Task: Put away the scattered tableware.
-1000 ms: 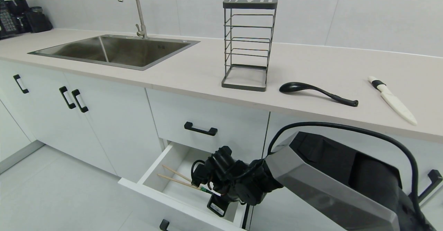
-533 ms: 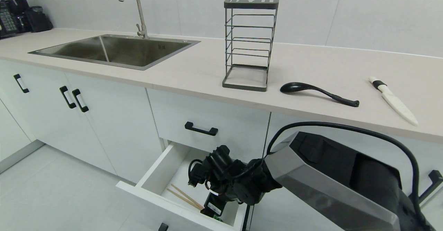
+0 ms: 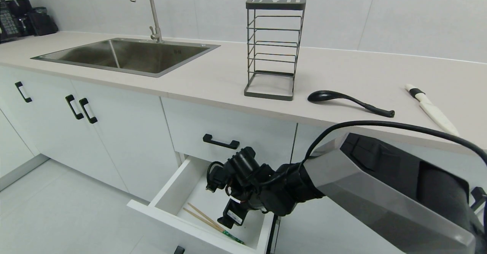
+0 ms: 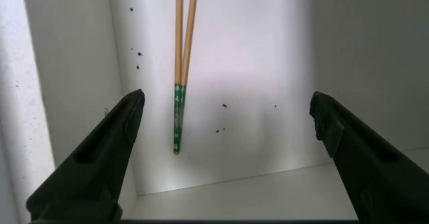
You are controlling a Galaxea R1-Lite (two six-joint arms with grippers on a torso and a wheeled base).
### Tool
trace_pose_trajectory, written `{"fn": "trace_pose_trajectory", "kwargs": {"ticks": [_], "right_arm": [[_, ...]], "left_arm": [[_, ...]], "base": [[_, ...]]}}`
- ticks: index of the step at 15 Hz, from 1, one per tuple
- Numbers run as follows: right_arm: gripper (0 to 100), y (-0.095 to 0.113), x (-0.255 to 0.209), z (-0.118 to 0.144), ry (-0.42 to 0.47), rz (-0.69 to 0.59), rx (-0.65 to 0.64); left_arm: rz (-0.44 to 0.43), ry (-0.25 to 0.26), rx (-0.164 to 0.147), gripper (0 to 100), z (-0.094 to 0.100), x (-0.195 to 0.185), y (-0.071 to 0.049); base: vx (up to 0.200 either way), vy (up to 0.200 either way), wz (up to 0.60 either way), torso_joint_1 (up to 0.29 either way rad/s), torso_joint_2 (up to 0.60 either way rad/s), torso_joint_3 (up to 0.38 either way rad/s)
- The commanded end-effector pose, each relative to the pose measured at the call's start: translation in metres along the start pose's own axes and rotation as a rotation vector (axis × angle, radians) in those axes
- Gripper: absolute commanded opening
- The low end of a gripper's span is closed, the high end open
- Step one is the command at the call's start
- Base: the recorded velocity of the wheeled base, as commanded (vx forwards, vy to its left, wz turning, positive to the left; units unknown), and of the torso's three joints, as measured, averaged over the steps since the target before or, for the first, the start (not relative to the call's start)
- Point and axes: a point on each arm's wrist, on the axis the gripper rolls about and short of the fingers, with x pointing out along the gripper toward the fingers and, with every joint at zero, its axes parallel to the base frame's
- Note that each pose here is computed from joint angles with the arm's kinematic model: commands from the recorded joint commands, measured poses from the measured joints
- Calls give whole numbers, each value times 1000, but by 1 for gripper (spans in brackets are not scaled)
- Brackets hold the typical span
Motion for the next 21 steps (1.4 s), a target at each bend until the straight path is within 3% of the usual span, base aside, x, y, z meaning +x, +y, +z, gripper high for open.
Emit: {"fn": "trace_pose_trajectory", "kwargs": {"ticks": [1,12,15,21], "right_arm": [[100,-2,-12,8,-29,-10,-2],[100,8,-101,33,-166,-17,-31],[100,18,-129,45,-260,21,-49],[100,24,-160,36,-391,26,-54]], "left_arm": [[0,1,0,100,0,0,0],[0,1,0,100,0,0,0],[0,1,0,100,0,0,0],[0,1,0,100,0,0,0]], "base": [[0,0,0,0,0,0],[0,0,0,0,0,0],[0,0,0,0,0,0],[0,0,0,0,0,0]]}}
